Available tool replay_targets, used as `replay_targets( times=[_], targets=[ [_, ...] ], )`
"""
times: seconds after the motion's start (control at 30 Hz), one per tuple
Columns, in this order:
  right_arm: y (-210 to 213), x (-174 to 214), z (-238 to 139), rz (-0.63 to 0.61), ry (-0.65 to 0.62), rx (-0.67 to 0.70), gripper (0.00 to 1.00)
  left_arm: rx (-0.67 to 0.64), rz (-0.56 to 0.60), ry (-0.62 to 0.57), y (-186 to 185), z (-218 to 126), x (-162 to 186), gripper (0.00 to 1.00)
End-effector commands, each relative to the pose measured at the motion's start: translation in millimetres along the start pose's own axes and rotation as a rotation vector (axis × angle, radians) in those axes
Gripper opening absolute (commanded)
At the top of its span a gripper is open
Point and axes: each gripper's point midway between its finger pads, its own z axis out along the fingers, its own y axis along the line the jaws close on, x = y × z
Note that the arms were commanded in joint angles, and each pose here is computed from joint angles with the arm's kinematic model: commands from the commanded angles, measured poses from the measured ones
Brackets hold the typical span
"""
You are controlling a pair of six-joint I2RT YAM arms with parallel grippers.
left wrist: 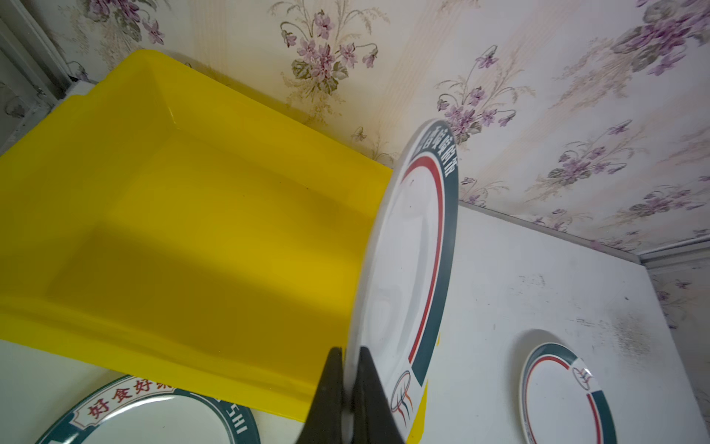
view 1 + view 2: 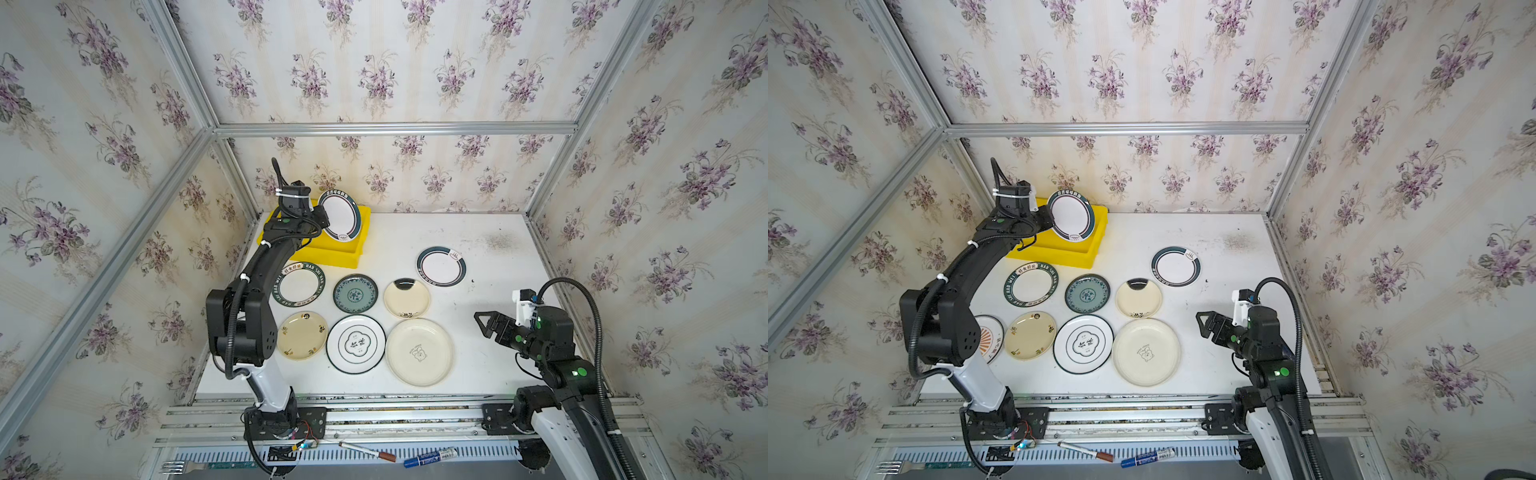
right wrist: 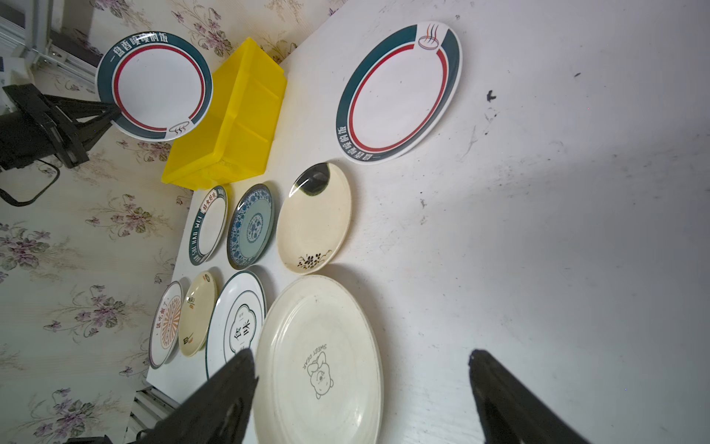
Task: Place the plates into the plastic bin on the countertop
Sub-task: 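Carry the upright plate with the left gripper over the yellow bin, then lower the plate into the yellow bin and open the left gripper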
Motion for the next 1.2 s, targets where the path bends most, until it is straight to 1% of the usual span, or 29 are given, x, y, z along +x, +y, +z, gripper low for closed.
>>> replay_targets(
  times=[0.0, 0.17, 0.33, 0.63, 0.9, 1.0, 1.13, 1.17],
  targets=[
    [-6.4, 5.1, -1.8, -0.018, 0.007, 0.029, 0.89, -0.088, 0.043, -0.041, 12.7, 3.4, -12.6, 0.00],
    [-9.1, 9.6, -1.1, -0.014, 0.008, 0.027, 0.90, -0.107, 0.063, -0.011, 15.1, 25.8, -11.4, 0.00],
    [-12.9, 13.8, -0.2, -0.013, 0.023, 0.041, 0.90, -0.123, 0.079, 0.064, 19.5, 49.0, 3.9, 0.00],
    [-20.4, 20.6, 4.7, -0.001, 0.035, 0.054, 0.90, -0.112, 0.080, 0.125, 19.4, 64.9, 20.1, 0.00],
    [-30.7, 22.9, 5.1, 0.007, 0.028, 0.100, 0.90, -0.126, 0.124, 0.193, 15.9, 83.7, 36.0, 0.00],
    [-30.1, 23.4, 4.5, 0.007, 0.026, 0.095, 0.90, -0.128, 0.131, 0.200, 15.5, 85.4, 37.7, 0.04],
    [-31.5, 22.9, 4.3, 0.007, 0.018, 0.101, 0.90, -0.115, 0.145, 0.210, 12.9, 87.7, 40.5, 0.18],
    [-31.8, 22.9, 4.5, 0.007, 0.018, 0.102, 0.90, -0.104, 0.150, 0.218, 11.8, 89.5, 43.1, 0.19]
  ],
)
